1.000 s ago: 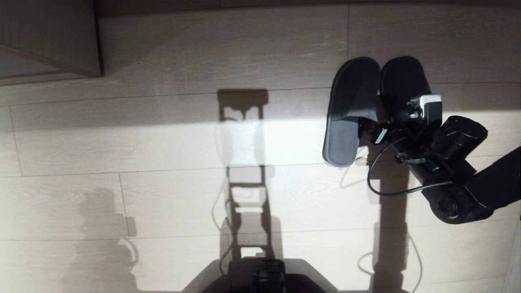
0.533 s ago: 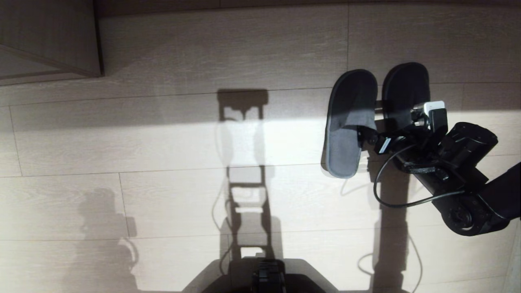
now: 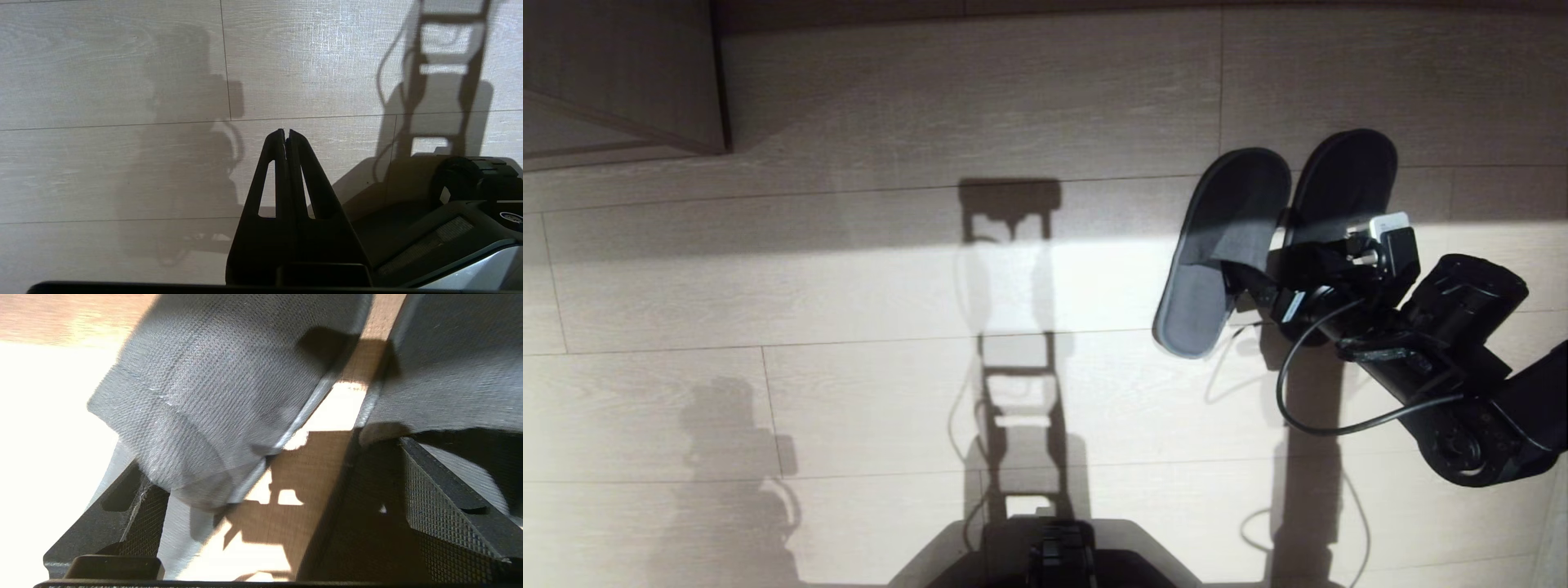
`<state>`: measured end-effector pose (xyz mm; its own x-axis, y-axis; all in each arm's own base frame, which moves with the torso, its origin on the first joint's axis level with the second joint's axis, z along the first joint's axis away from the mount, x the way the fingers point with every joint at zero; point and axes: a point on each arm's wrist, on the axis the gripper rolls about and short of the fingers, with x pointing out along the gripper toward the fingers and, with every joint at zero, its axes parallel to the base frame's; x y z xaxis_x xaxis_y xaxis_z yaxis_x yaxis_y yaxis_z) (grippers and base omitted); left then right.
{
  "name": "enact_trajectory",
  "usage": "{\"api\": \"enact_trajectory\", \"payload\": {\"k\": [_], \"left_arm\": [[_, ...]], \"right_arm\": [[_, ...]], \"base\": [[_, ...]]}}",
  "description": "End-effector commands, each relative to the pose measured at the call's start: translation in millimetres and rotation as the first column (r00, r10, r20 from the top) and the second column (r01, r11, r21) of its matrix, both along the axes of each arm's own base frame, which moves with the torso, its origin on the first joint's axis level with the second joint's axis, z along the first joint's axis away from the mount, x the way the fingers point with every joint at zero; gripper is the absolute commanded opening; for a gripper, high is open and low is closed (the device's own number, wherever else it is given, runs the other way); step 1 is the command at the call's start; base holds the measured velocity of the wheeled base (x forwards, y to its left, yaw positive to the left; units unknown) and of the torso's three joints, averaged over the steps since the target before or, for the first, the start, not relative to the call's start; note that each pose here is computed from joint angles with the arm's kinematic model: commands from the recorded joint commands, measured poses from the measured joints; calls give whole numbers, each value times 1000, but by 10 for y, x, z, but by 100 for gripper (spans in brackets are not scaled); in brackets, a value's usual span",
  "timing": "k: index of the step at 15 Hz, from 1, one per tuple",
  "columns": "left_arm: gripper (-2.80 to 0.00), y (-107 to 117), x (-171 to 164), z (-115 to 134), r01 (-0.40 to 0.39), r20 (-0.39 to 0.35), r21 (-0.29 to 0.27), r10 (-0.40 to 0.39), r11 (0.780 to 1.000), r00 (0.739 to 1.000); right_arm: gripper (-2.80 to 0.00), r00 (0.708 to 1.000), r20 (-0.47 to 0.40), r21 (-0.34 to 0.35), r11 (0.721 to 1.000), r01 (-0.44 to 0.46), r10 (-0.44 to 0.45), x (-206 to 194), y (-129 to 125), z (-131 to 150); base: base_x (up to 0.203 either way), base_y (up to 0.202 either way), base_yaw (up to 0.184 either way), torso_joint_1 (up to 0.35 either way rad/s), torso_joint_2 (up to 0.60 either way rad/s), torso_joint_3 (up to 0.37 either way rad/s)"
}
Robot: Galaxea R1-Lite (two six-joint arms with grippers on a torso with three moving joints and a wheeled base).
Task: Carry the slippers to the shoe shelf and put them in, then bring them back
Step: Place the slippers on the floor
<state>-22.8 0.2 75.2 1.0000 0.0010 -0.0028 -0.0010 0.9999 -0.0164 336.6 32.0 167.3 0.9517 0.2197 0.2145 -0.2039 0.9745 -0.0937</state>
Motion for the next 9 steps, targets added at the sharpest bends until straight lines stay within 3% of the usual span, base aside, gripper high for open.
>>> {"api": "enact_trajectory", "payload": {"k": [1, 9], "left_arm": [[-280, 0, 0, -5, -1, 0, 0, 1, 1000, 1000], [-280, 0, 0, -5, -1, 0, 0, 1, 1000, 1000]], "right_arm": [[0, 1000, 20, -2, 1000, -1, 1, -103, -8, 77], [0, 999, -39, -37, 999, 14, -15, -592, -67, 34]], "base": [[0, 0, 0, 0, 0, 0], [0, 0, 0, 0, 0, 0]]}}
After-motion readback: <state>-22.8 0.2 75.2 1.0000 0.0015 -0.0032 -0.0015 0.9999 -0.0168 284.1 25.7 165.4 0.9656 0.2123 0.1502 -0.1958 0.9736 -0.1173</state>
